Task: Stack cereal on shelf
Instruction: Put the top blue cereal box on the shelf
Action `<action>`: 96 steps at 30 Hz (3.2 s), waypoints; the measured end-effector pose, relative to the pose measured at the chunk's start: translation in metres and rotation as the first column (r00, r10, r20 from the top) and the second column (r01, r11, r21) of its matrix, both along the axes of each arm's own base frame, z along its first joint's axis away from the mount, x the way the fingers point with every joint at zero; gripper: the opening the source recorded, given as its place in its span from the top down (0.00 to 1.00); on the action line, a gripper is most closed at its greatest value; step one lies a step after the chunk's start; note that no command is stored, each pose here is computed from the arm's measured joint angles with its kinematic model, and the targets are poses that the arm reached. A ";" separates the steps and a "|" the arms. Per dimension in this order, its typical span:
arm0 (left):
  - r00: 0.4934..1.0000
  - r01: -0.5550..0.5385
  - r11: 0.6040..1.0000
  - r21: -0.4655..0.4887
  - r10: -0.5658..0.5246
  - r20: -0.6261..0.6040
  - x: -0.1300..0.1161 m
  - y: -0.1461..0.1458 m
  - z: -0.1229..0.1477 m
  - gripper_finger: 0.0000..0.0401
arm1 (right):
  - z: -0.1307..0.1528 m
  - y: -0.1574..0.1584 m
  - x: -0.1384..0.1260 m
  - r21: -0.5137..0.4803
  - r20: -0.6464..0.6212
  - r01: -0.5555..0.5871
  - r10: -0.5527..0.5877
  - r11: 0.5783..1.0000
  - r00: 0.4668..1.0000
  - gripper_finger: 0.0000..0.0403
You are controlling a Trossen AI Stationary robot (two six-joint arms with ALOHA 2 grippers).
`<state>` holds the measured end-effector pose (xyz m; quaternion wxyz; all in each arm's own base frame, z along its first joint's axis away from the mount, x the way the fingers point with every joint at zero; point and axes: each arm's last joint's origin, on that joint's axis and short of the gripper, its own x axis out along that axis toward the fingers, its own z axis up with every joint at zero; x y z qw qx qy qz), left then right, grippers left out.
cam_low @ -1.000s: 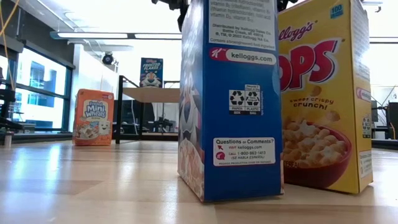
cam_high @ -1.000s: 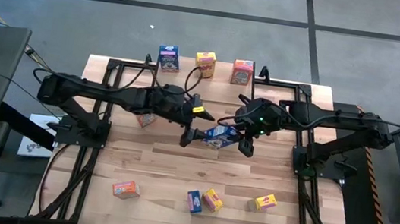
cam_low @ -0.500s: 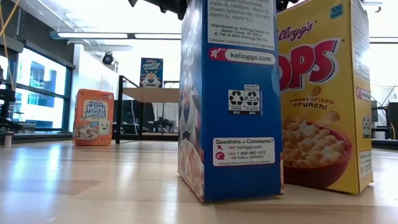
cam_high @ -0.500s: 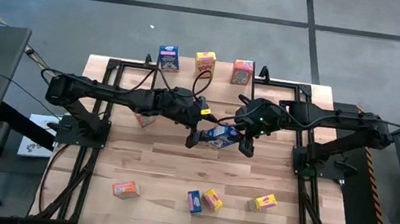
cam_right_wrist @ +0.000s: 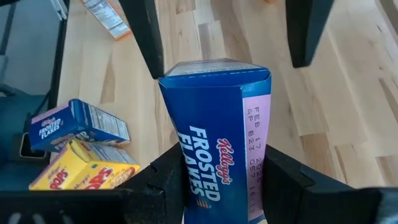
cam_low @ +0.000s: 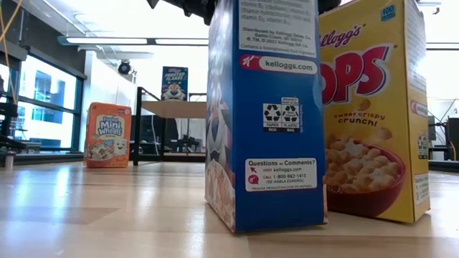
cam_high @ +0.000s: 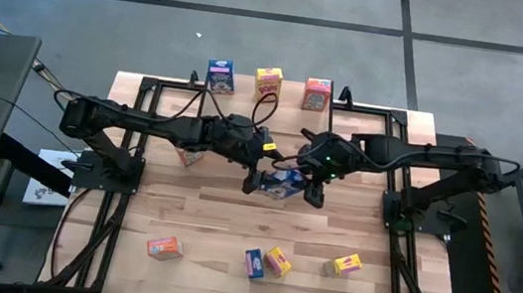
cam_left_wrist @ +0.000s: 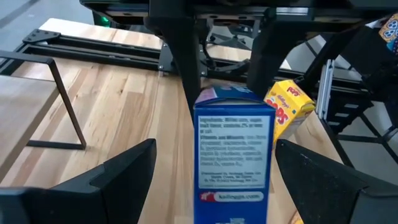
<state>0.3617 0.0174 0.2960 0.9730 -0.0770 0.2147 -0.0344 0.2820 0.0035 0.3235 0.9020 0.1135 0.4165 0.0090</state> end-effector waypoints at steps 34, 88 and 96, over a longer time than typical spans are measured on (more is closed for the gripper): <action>0.998 0.064 0.998 -0.012 -0.065 -0.015 -0.001 -0.002 -0.002 0.41 | 0.005 0.000 0.006 -0.003 0.078 -0.022 0.022 1.000 0.997 0.62; 0.996 0.092 0.995 -0.037 -0.092 -0.019 -0.002 -0.001 -0.001 0.54 | 0.005 -0.001 0.005 -0.017 0.074 0.018 -0.017 1.000 0.997 0.34; 0.993 0.113 0.993 -0.023 -0.114 -0.011 -0.008 0.000 0.005 0.54 | 0.009 -0.001 -0.001 -0.022 0.078 0.011 -0.010 1.000 0.997 0.33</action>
